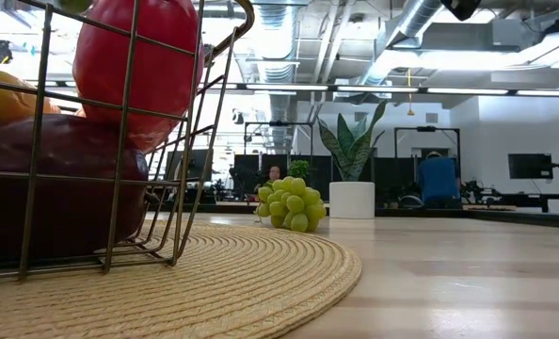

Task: Build produce basket
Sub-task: Put cucumber into the mesh basket

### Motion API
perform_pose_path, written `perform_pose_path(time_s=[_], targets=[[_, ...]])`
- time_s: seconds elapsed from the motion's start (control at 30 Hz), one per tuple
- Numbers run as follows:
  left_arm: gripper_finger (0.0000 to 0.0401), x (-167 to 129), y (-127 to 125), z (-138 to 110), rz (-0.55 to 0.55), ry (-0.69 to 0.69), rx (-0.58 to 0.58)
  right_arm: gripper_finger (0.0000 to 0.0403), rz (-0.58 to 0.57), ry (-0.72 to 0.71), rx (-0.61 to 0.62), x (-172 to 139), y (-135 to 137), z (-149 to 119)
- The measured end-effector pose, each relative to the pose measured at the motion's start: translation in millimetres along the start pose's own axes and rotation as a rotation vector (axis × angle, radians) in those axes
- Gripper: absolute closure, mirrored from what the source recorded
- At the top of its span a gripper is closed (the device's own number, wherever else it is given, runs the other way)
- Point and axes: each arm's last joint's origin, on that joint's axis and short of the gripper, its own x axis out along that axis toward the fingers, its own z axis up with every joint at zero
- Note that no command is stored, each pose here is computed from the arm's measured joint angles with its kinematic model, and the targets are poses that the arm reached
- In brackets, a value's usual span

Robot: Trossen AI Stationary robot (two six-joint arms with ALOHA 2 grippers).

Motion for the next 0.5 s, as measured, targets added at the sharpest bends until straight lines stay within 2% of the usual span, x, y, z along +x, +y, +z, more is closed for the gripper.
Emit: perform_pose_path(time_s=[0.13,0.2,0.3,0.5], targets=[[0.0274,18.8,-32.1,-3.3,-0.036,0.155,0.315,0.0127,-0.026,-0.008,0.009,0.0,-4.1,1.3],[0.0266,30.2,-46.0,-1.4,-0.051,0.198,0.411,0.0127,-0.034,-0.011,0.012,0.0,-5.5,1.8],[0.0253,45.8,-64.4,1.1,-0.063,0.243,0.476,0.0127,-0.044,-0.014,0.015,0.0,-7.1,2.3],[0.0244,70.9,-92.7,3.1,-0.108,0.305,0.529,0.0127,-0.049,-0.015,0.016,0.0,-8.0,2.5]])
